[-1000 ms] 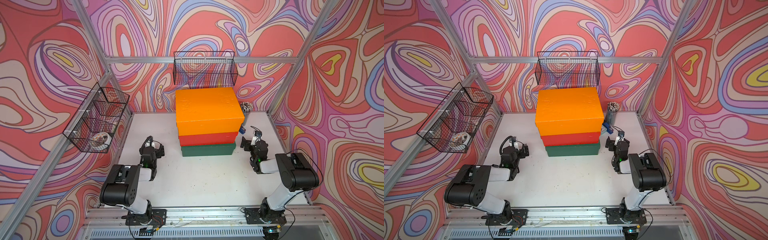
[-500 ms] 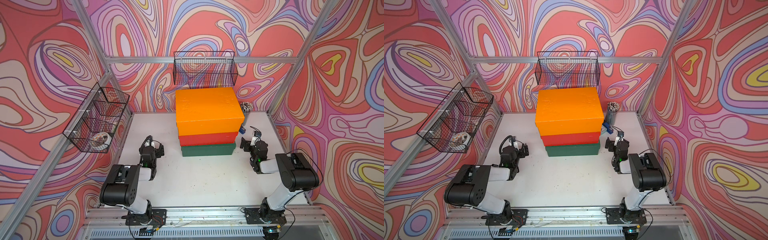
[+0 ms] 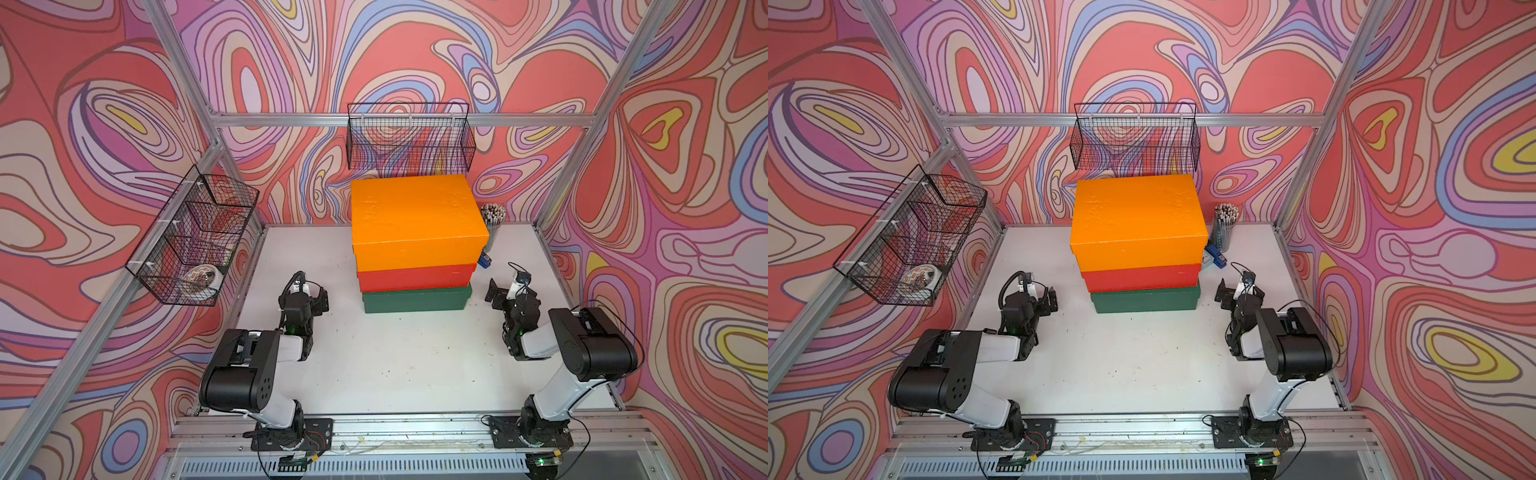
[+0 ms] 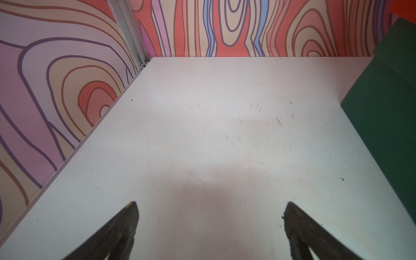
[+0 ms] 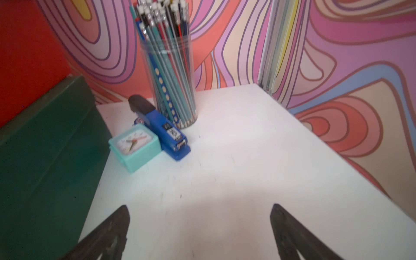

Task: Stack the shoeboxes
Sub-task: Reset both arms

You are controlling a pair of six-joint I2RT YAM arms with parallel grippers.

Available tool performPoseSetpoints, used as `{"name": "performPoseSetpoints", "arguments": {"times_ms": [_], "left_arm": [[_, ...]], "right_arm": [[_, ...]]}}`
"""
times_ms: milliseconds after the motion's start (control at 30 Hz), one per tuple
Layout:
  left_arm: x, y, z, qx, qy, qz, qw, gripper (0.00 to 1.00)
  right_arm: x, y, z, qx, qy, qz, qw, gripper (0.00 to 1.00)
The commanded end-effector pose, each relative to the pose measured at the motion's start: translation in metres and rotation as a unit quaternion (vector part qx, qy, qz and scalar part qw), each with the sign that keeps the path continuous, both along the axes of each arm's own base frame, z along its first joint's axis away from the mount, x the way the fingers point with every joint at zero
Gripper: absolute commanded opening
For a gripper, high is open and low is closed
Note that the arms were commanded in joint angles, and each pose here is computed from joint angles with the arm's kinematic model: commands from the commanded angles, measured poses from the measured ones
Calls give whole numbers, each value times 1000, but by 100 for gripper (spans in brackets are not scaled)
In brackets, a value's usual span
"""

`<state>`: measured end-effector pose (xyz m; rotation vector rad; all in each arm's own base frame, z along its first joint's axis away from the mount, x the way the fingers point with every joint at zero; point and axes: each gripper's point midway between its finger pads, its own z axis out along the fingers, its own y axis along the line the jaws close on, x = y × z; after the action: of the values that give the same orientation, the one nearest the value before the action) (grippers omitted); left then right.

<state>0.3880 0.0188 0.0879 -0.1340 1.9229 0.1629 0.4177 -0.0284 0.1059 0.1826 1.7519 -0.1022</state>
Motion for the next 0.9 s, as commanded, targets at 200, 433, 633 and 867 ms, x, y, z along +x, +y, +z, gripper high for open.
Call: {"name": "performPoseSetpoints", "arguments": {"times_ms": [200, 433, 633, 867], "left_arm": [[4, 1, 2, 0, -1, -2, 1000, 100], [3, 2, 3, 1, -4, -1, 1000, 100], [3, 2, 3, 1, -5, -1, 1000, 100], [3, 2, 2, 1, -1, -1, 1000, 100]], "right_arm": [[7, 0, -10, -6, 41, -9, 999, 99], [-11, 6, -3, -7, 6, 10, 1000, 98], [-15, -2, 4, -3, -17, -18, 1000, 98], [4, -3, -8, -10, 36, -24, 999, 98]]}}
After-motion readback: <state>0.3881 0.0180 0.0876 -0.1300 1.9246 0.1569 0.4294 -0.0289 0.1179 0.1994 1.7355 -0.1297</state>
